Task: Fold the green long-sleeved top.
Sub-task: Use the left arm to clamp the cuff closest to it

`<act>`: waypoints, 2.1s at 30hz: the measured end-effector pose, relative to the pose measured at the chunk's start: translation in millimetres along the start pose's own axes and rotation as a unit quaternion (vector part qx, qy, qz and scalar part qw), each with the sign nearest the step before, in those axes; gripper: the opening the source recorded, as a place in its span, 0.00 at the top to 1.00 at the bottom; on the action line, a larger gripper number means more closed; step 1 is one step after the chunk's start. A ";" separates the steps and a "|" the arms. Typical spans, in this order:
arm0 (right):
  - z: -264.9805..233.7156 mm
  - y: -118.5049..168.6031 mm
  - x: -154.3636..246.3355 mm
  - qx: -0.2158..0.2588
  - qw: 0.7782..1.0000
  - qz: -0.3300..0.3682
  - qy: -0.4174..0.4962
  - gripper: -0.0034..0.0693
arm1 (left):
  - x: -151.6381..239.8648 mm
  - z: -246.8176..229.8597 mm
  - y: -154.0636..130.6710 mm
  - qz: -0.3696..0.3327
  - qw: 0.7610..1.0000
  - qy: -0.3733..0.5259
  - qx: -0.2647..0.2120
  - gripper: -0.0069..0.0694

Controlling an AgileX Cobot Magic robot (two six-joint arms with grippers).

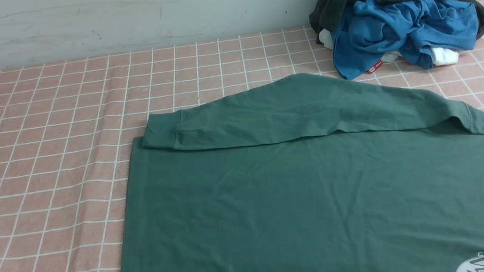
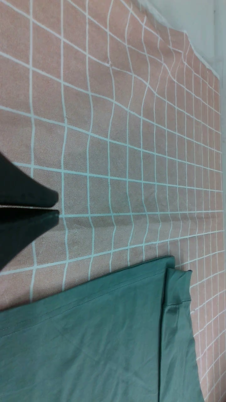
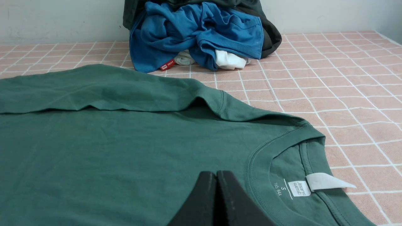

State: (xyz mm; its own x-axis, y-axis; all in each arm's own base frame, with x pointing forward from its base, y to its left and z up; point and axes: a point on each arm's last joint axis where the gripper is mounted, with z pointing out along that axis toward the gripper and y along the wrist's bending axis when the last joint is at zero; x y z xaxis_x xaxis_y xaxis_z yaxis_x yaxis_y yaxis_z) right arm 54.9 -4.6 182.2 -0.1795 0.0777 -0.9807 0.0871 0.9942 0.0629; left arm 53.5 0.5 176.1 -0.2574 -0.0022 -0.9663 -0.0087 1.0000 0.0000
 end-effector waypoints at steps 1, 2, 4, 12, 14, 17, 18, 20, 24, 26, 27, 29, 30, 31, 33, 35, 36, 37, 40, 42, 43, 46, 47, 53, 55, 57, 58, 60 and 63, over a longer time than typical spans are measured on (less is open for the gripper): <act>0.0 0.0 0.0 0.000 1.000 0.000 0.000 0.97 | 0.0 0.0 0.0 0.000 1.000 0.000 0.000 0.91; 0.0 0.0 0.0 0.000 1.000 0.000 0.000 0.97 | 0.0 0.0 0.0 0.000 1.000 0.000 0.000 0.91; 0.0 0.0 0.0 0.000 1.000 0.000 0.000 0.97 | 0.0 0.0 0.0 0.000 1.000 0.000 0.000 0.91; 0.0 0.0 0.0 0.000 1.000 0.000 0.000 0.97 | 0.0 0.0 0.0 0.000 1.000 0.000 0.000 0.91; 0.0 0.0 0.0 0.000 1.000 0.000 0.000 0.97 | 0.0 0.0 0.0 0.000 1.000 0.000 0.000 0.91; 0.0 0.0 0.0 0.000 1.000 0.000 0.000 0.97 | 0.0 0.0 0.0 0.000 1.000 0.000 0.000 0.91; 0.0 0.0 0.0 0.000 1.000 0.000 0.000 0.97 | 0.0 0.0 0.0 0.000 1.000 0.000 0.000 0.91; 0.0 0.0 0.0 0.000 1.000 0.000 0.000 0.97 | 0.0 0.0 0.0 0.000 1.000 0.000 0.000 0.91; 0.0 0.0 0.0 0.000 1.000 0.000 0.000 0.97 | 0.0 0.0 0.0 0.000 1.000 0.000 0.000 0.91; 0.0 0.0 0.0 0.000 1.000 0.000 0.000 0.97 | 0.0 0.0 0.0 0.000 1.000 0.000 0.000 0.91; 0.0 0.0 0.0 0.000 1.000 0.000 0.000 0.97 | 0.0 0.0 0.0 0.000 1.000 0.000 0.000 0.91; 0.0 0.0 0.0 0.000 1.000 0.000 0.000 0.97 | 0.0 0.0 0.0 0.000 1.000 0.000 0.000 0.91; 0.0 0.0 0.0 0.000 1.000 0.000 0.000 0.97 | 0.0 0.0 0.0 0.000 1.000 0.000 0.000 0.91; 0.0 0.0 0.0 0.000 1.000 0.000 0.000 0.97 | 0.0 0.0 0.0 0.000 1.000 0.000 0.000 0.91; 0.0 0.0 0.0 0.000 1.000 0.000 0.000 0.97 | 0.0 0.0 0.0 0.000 1.000 0.000 0.000 0.91; 0.0 0.0 0.0 0.000 1.000 0.000 0.000 0.97 | 0.0 0.0 0.0 0.000 1.000 0.000 0.000 0.91; 0.0 0.0 0.0 0.000 1.000 0.000 0.000 0.97 | 0.0 0.0 0.0 0.000 1.000 0.000 0.000 0.91; 0.0 0.0 0.0 0.000 1.000 0.000 0.000 0.97 | 0.0 0.0 0.0 0.000 1.000 0.000 0.000 0.91; 0.0 0.0 0.0 0.000 1.000 0.000 0.000 0.97 | 0.0 0.0 0.0 0.000 1.000 0.000 0.000 0.91; 0.0 0.0 0.0 0.000 1.000 0.000 0.000 0.97 | 0.0 0.0 0.0 0.000 1.000 0.000 0.000 0.91; 0.0 0.0 0.0 0.000 1.000 0.000 0.000 0.97 | 0.0 0.0 0.0 0.000 1.000 0.000 0.000 0.91; 0.0 0.0 0.0 0.000 1.000 0.000 0.000 0.97 | 0.0 0.0 0.0 0.000 1.000 0.000 0.000 0.91; 0.0 0.0 0.0 0.000 1.000 0.001 0.000 0.97 | 0.0 0.0 0.0 0.000 1.000 0.000 0.000 0.91; 0.0 0.0 0.0 0.000 1.000 0.006 0.000 0.97 | 0.0 0.0 0.2 0.003 1.000 0.000 -0.001 0.91; 0.0 0.0 0.0 0.000 1.000 0.006 0.000 0.97 | 0.0 0.0 0.3 0.005 1.000 0.000 -0.002 0.91; 0.0 0.0 0.0 0.000 1.000 0.006 0.000 0.97 | 0.0 0.0 0.2 0.003 1.000 0.000 -0.001 0.91; 0.0 0.0 0.0 0.000 1.000 0.006 0.000 0.97 | 0.0 0.0 0.2 0.003 1.000 0.000 -0.001 0.91; 0.0 0.0 0.0 0.000 1.000 0.006 0.000 0.97 | 0.0 0.0 0.0 -0.003 1.000 0.000 0.000 0.91; 0.0 0.0 0.0 0.000 1.000 0.006 0.000 0.97 | 0.0 0.0 -0.9 -0.017 1.000 0.000 0.005 0.91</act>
State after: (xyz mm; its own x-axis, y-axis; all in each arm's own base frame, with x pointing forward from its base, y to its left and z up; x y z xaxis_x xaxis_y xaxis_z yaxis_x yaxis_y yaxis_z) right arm 54.9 -4.6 182.2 -0.1784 0.0900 -0.9798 0.0893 0.9932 0.0749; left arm 53.5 -0.4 176.1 -0.2571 -0.0353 -0.9657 -0.0081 0.9994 -0.0344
